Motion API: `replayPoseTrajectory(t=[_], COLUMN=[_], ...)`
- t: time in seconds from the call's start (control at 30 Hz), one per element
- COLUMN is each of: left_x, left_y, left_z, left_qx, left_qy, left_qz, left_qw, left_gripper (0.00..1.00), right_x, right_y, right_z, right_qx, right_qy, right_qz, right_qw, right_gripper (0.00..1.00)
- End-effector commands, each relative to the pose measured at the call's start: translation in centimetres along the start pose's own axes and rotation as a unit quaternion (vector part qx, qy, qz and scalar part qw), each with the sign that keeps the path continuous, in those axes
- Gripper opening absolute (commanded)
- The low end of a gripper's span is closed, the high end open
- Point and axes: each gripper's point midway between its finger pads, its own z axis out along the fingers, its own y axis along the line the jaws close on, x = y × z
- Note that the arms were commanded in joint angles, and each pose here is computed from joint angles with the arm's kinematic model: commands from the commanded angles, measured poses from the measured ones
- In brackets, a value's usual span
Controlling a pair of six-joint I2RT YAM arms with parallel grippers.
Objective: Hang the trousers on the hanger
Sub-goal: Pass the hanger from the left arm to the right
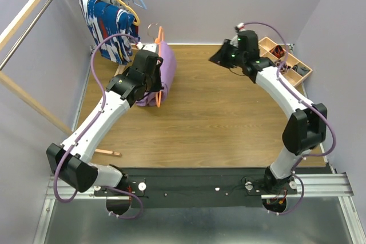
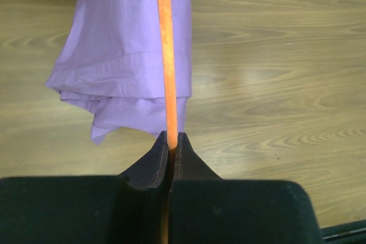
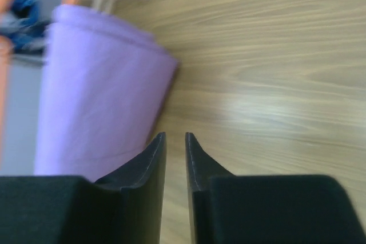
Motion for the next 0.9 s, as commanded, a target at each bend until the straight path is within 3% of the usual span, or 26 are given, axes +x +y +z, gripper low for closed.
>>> replayPoseTrajectory(t=[0.0, 0.17, 0.4, 0.87], left_x=[-2.1, -1.6, -1.0, -1.8], left_y=[2.7, 3.0, 3.1, 2.0], left_z=[-2.6, -3.7, -3.9, -4.4], left_qx=[-0.065, -0.057, -0.052, -0.014], left_qy=[-0.033, -0.041, -0.035, -0.057], left_qz=[-0.04, -0.057, -0.056, -0.054], left_qw=[0.997, 0.996, 0.996, 0.997], left_gripper=[0.0, 0.0, 0.0, 0.0], right_x=[2.1, 3.0, 9.2, 14.1], right_y=[12.0, 19.0, 25.4, 28.5], right_z=[-0.6, -0.7, -0.7, -0.3], right_qx=[-0.177, -0.253, -0.335, -0.374], right_qy=[0.044, 0.052, 0.136, 0.192], right_qz=[-0.034, -0.025, -0.032, -0.041], right_qw=[0.983, 0.966, 0.932, 0.907], right_gripper=[0.35, 0.49, 0.64, 0.79])
